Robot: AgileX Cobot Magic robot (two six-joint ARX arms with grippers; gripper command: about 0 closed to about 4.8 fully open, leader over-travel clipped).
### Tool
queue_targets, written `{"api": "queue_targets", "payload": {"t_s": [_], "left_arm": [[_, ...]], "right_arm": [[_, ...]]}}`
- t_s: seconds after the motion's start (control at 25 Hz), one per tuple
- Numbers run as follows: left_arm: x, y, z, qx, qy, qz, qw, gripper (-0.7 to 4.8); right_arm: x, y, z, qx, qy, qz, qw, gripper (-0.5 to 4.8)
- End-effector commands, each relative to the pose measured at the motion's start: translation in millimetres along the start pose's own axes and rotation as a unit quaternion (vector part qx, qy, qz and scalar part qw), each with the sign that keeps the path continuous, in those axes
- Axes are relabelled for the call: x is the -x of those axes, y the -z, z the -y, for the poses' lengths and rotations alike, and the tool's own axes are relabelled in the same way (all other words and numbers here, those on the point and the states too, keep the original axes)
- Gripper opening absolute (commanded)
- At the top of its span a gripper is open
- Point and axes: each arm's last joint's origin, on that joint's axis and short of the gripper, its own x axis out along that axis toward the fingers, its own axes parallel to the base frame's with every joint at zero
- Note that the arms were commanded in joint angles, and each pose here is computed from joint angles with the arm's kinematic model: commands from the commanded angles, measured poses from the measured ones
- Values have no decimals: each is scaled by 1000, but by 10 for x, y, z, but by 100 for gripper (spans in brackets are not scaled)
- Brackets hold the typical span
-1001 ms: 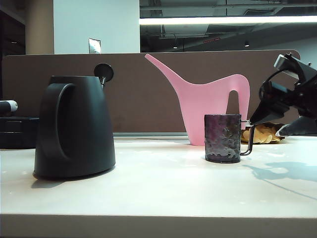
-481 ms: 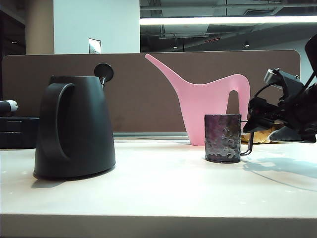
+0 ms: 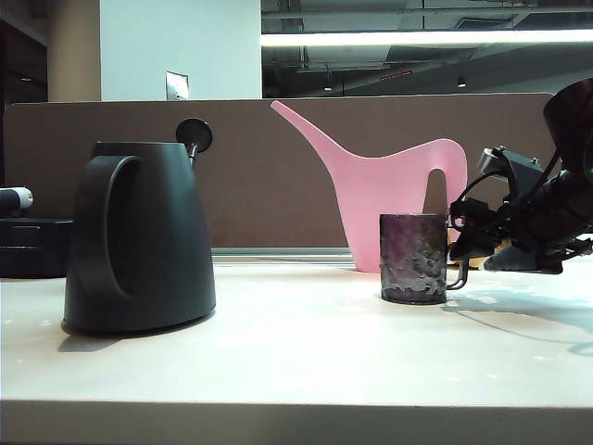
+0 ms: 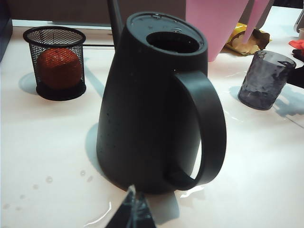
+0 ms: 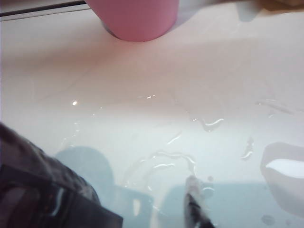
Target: Pour the water from the cup into the kettle.
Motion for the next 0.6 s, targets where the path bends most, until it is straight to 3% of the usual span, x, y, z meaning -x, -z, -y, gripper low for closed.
{"api": "queue_targets", "payload": {"t_s": [0.04,0.08,0.6], "left_arm": [[2,-19,2,-5,0,7,1000,-5],[2,-19,1,-5,0,7,1000,-5],[2,-19,1,-5,0,7,1000,-5]], "right_arm": [[-10,-68,-15,5,-5,18,1000,72],[-10,-79,-18,7,-6,23,1000,-6],[52,-198,-149,19,-23,47,998,-5]]}}
